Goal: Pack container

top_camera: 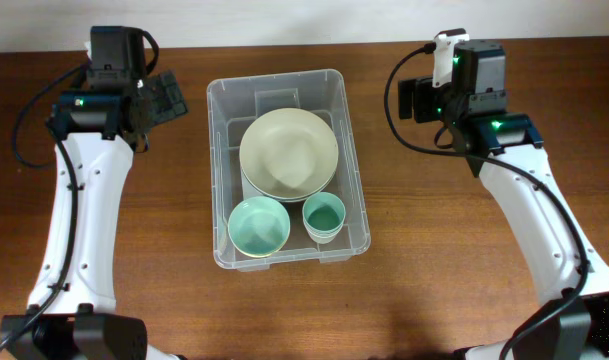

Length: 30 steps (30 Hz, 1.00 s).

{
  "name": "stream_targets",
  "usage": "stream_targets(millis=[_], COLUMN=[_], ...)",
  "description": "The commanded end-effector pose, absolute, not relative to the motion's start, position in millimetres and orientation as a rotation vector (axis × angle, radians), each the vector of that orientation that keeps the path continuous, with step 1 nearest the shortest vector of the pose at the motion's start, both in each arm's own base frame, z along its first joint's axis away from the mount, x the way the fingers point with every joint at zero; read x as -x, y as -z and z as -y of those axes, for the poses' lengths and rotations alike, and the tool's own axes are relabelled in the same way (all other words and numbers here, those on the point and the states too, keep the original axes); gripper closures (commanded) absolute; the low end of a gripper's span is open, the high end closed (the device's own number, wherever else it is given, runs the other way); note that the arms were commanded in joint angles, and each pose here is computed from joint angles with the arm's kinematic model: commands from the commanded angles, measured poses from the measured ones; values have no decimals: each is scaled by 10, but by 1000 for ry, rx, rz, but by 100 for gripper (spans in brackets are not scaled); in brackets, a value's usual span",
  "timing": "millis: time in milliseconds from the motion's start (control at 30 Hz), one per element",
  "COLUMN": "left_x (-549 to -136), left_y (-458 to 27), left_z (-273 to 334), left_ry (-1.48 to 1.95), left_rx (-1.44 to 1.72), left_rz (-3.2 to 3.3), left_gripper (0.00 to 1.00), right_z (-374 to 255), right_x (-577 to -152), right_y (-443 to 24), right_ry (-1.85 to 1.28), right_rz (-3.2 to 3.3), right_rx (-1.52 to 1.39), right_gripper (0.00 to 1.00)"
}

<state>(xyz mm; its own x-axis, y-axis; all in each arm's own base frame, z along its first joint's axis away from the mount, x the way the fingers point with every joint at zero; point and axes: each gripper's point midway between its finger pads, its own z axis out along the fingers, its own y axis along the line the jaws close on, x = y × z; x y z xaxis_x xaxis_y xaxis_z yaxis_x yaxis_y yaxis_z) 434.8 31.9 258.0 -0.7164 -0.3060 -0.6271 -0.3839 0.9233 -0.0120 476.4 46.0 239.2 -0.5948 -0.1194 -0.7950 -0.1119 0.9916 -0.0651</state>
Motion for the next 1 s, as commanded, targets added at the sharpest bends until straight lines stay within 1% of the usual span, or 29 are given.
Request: stream_targets(millis=[0, 100, 200, 267, 400, 500, 533, 600, 800, 867, 967], left_x=[-4397, -4362, -4255, -4124, -3724, -3370, -3307, -2980, -2283, -2161, -2083], left_y=[-2593, -2618, -2782, -2933, -3202, -3201, -3189, -3087, -2813, -2710, -2573], left_z=[-184, 21, 33, 31, 147, 261, 269, 265, 161, 121, 113], left_ry=[-82, 47, 37, 29, 31, 53, 56, 52, 71, 66, 66], left_rx=[300, 165, 122, 97, 13, -31, -35, -44, 30, 53, 52], left_rz=[-2454, -2476, -2449, -2427, -2355, -2297, -2287, -2228, -2110, -2090, -2089], left_gripper=[0, 0, 0, 0, 0, 0, 0, 0, 0, 0, 0], right_z=[-249, -172, -48, 45, 248, 216, 199, 153, 79, 89, 96], right_x=[-4683, -4522, -4292, -4068, -3668, -3414, -3333, -3072, -2412, -2276, -2106], right_y=[-2495, -2619, -2799, -2896, -2991, -3030, -3018, -2933, -2493, -2384, -2205], right_ry=[61, 40, 17, 17, 93, 79, 75, 59, 23, 21, 17], right_rz=[-2215, -2222, -2218, -2230, -2222, -2191, -2182, -2156, -2107, -2100, -2107], right_rx=[116, 39, -66, -115, -271, -261, -254, -236, -192, -191, -188], right_gripper=[1, 1, 1, 1, 1, 1, 1, 1, 1, 1, 1])
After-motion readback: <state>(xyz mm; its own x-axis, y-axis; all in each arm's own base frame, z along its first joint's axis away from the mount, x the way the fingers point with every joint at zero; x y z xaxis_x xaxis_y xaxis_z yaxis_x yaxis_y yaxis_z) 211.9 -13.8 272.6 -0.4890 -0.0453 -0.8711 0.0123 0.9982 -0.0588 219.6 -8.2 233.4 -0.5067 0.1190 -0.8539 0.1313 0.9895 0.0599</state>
